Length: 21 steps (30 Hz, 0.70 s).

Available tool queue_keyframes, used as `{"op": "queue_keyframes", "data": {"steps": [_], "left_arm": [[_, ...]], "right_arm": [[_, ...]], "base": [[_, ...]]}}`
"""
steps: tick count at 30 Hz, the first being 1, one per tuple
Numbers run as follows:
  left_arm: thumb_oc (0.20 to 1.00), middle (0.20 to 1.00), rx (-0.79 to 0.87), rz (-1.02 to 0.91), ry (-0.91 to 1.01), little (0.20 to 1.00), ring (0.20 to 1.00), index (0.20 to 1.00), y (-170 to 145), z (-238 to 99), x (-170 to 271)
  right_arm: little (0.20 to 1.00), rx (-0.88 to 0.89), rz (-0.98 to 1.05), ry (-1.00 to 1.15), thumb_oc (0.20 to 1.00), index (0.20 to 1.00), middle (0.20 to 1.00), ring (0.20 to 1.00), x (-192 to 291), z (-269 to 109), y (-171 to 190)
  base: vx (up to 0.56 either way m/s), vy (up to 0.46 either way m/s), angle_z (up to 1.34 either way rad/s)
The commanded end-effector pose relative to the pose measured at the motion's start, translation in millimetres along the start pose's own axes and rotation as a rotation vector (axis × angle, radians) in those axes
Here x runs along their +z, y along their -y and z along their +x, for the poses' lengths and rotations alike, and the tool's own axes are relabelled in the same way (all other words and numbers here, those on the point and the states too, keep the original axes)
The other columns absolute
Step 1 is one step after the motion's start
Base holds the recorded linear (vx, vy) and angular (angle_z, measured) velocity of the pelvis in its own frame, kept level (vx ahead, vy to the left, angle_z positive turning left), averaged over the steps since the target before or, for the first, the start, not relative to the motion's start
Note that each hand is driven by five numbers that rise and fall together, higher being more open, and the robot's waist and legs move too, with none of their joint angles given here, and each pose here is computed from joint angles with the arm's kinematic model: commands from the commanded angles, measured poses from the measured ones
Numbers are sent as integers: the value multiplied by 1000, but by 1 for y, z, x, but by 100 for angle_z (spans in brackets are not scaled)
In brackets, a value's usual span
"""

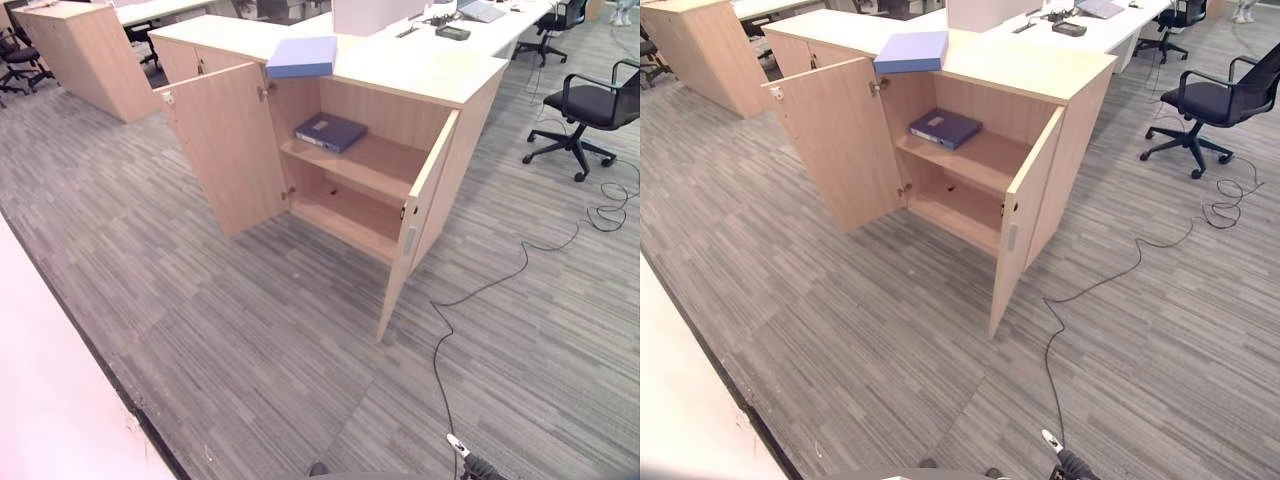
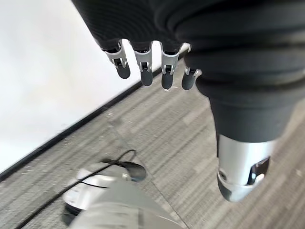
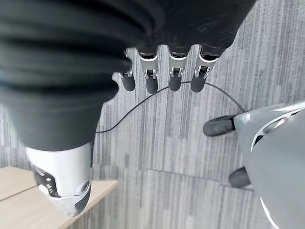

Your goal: Put the empty folder in the office cabinet

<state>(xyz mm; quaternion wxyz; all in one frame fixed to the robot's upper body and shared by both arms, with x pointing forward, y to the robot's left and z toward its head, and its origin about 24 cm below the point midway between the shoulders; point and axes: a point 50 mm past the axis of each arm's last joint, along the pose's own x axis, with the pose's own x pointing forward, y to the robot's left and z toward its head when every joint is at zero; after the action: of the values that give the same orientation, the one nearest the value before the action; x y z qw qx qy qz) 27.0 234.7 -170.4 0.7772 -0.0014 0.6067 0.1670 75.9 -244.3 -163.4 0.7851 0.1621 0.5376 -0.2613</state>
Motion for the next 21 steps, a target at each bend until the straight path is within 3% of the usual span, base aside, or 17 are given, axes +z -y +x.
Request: {"op": "queue_keyframes", "data": {"steps": [1, 21], "left_arm": [[1000, 1000, -9, 10, -5, 1000, 1000, 1000, 4, 2, 6], [1000, 1000, 42, 29, 5, 1000, 1000, 1000, -1, 2, 7]], "right_arm": [[1000, 15, 5, 31, 1000, 1000, 1000, 1000, 13, 2, -9], [1000, 11, -31, 11, 1000, 1000, 1000, 1000, 9, 2, -9]], "base": [[0, 0, 0], [0, -3, 0]]}}
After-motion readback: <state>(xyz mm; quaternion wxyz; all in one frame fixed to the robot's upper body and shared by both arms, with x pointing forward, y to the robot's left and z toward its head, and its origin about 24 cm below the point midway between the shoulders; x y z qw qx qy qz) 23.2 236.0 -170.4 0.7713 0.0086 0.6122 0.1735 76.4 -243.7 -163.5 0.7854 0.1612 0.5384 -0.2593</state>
